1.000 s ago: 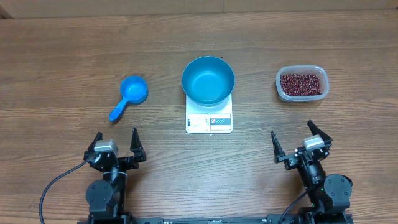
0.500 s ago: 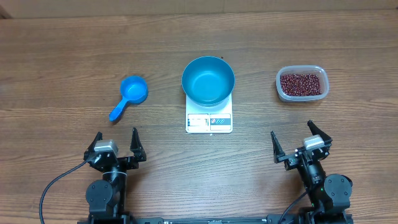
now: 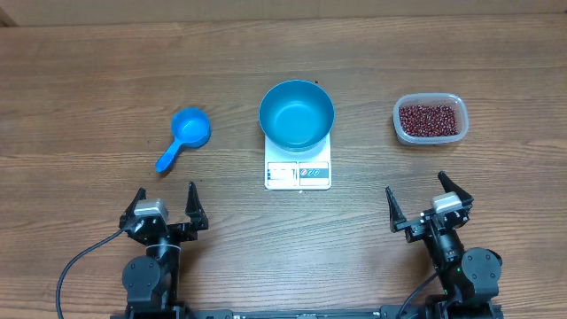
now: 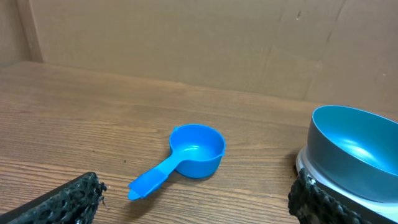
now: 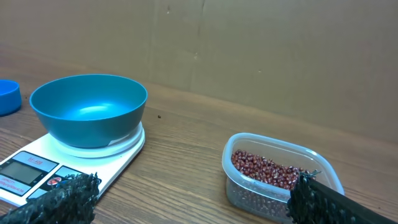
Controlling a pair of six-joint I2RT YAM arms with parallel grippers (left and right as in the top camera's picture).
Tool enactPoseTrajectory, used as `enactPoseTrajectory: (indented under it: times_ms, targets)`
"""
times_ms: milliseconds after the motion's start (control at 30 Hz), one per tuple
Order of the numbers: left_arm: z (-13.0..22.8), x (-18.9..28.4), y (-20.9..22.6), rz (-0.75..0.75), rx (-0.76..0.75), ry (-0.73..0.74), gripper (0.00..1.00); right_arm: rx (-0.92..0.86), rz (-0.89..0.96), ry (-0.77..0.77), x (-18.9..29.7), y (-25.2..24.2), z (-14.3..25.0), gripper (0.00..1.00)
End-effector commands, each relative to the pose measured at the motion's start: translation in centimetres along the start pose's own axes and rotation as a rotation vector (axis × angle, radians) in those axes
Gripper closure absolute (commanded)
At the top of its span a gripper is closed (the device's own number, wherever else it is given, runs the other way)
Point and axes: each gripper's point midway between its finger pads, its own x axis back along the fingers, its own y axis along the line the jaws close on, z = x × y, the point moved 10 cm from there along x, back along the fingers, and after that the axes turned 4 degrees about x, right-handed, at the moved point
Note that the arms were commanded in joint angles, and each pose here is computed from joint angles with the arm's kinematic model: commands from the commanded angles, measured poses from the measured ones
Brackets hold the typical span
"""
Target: Scoop item into bowl and weigh 150g on scale
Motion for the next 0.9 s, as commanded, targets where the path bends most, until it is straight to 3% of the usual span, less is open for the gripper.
enactPoseTrajectory:
  times_ms: [0, 733, 867]
  targets:
    - [0.05, 0.01, 0.13, -0.007, -0.021, -0.009, 0.01, -0.001, 0.005, -0.010, 0.05, -0.04, -0.03, 0.00]
    - [0.05, 0.01, 0.12, -0.007, -0.020, -0.010, 0.00, -0.001, 0.005, -0.010, 0.05, -0.04, -0.02, 0.00]
    - [0.15, 0.02, -0.37, 0.062, -0.014, 0.005, 0.00, -0.001, 0.005, -0.010, 0.05, -0.04, -0.02, 0.00]
